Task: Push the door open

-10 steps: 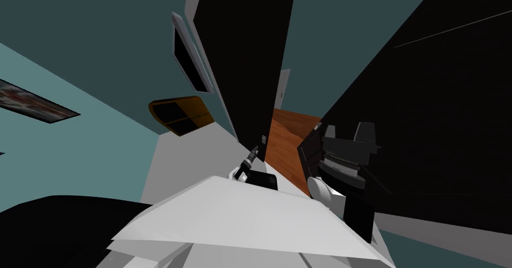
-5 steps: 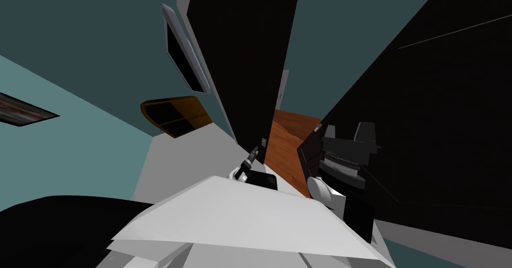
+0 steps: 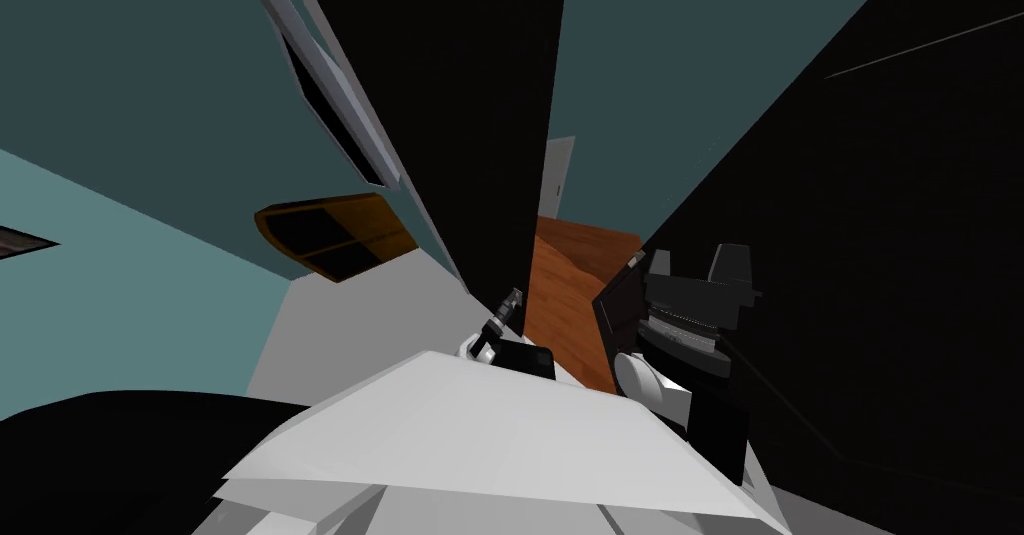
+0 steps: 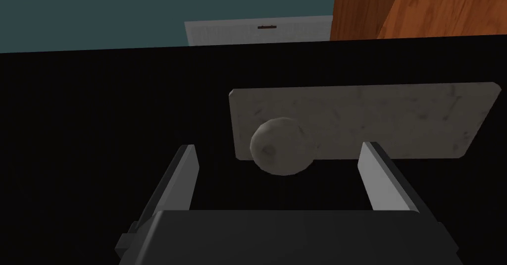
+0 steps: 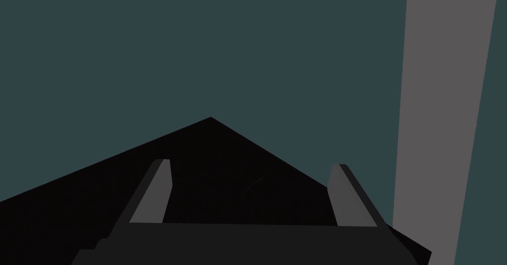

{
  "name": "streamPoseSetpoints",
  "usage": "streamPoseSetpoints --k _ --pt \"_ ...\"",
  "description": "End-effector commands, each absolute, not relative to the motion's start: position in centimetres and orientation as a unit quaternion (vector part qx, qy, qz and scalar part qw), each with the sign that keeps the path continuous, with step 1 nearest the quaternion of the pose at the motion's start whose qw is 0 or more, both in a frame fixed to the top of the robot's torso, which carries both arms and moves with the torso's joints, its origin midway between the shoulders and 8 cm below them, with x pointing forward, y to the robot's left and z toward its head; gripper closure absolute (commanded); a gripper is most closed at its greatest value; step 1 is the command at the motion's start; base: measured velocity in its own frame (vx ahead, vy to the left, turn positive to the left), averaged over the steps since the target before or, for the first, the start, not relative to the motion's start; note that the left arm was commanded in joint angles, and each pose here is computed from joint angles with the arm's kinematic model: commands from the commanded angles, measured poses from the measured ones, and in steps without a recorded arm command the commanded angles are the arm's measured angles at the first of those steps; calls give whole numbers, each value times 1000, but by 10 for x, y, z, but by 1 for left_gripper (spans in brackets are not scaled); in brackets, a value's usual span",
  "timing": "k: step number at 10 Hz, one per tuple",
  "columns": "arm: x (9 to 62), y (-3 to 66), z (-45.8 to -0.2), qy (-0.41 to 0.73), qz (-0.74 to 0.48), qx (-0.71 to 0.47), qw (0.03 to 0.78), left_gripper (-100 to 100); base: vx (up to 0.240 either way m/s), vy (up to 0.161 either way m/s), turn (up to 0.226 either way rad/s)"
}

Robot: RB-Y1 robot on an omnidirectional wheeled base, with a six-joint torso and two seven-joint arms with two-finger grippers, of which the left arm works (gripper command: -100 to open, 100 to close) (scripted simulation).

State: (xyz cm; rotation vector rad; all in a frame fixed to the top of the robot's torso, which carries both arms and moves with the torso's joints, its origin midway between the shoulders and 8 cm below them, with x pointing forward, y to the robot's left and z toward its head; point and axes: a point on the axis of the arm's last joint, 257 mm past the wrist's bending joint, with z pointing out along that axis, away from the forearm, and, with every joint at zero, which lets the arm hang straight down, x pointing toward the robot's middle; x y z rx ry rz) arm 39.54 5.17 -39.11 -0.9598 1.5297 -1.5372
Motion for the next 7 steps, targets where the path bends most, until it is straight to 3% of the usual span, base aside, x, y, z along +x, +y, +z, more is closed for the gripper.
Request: streamPoseSetpoints --k 1,2,3,7 --pt "397 52 -391 596 -600 -378 376 -100 194 -63 -30" --pt "396 52 -391 597 -601 -377 376 -100 72 -28 8" --pt "396 52 -391 597 -601 -377 376 100 -15 2 -3" --pt "396 52 -391 597 -601 -377 376 100 -15 6 -2"
